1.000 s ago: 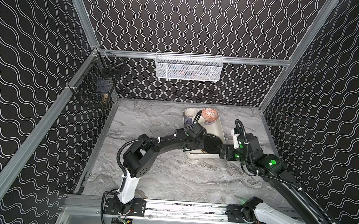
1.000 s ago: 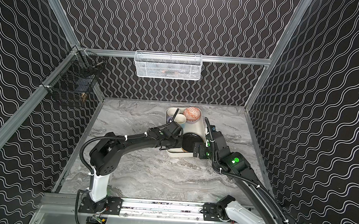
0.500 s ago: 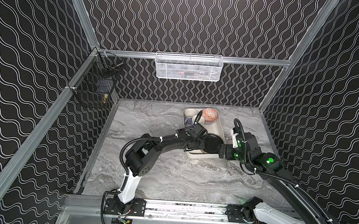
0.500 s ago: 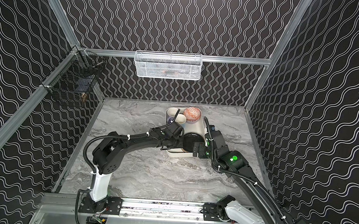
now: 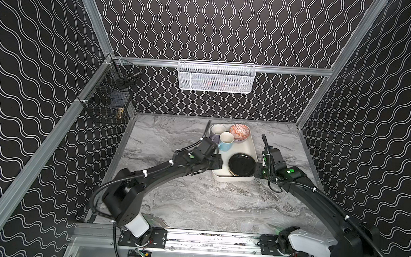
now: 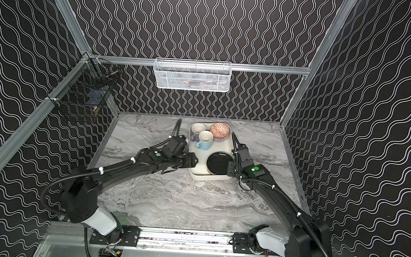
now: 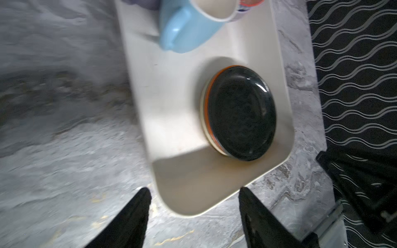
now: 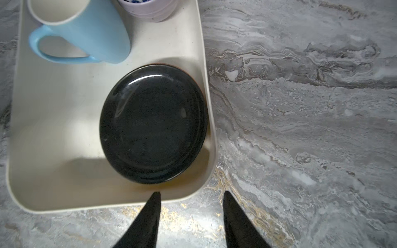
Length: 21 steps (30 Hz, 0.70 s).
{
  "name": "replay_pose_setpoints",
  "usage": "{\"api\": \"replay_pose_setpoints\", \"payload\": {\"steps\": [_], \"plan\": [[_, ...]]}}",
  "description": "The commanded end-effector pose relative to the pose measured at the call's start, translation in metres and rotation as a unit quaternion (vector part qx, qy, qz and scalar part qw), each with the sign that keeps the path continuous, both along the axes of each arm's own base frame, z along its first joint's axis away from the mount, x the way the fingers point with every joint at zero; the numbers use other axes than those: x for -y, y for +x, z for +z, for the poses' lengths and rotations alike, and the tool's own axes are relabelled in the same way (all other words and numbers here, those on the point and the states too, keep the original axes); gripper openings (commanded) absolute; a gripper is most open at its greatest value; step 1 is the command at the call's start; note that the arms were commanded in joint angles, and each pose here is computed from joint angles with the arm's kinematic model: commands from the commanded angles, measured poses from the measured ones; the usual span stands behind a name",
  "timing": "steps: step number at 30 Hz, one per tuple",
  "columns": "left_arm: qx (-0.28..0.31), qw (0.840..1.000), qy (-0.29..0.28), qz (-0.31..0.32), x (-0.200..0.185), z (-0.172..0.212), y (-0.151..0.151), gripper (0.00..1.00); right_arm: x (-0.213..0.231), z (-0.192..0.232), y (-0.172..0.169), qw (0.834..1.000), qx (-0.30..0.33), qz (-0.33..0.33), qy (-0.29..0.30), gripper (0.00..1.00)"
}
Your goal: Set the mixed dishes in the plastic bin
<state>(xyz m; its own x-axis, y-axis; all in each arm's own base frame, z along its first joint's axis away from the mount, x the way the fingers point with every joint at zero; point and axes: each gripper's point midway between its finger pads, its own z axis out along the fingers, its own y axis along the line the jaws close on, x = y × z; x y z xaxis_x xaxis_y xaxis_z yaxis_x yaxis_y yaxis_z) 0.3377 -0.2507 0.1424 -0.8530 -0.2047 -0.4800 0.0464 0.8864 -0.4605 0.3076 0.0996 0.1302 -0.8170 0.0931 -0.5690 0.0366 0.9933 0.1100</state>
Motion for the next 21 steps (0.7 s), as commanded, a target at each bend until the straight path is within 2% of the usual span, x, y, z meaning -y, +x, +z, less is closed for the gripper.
{"api": "replay_pose_setpoints", "payload": {"steps": [1, 5, 10, 19, 21], "plan": [[-0.005, 1.0, -0.001, 0.021, -0.03, -0.007, -0.009, 0.69, -0.005, -0.004, 0.02, 1.0, 0.013, -0.01, 0.019, 0.43], [-0.005, 0.999, -0.009, 0.037, -0.054, -0.014, -0.014, 0.69, 0.001, -0.022, 0.031, 1.0, -0.006, -0.024, 0.003, 0.43], [-0.004, 0.999, -0.021, 0.028, -0.053, -0.016, -0.008, 0.69, 0.009, -0.038, 0.04, 0.999, -0.028, -0.034, -0.01, 0.39], [-0.019, 0.998, -0.056, 0.015, -0.032, -0.03, 0.011, 0.68, -0.001, -0.057, 0.037, 0.998, -0.065, -0.015, 0.013, 0.19], [-0.019, 0.998, -0.06, 0.013, -0.028, -0.03, 0.016, 0.68, -0.006, -0.056, 0.034, 0.997, -0.069, -0.007, 0.028, 0.17]]}}
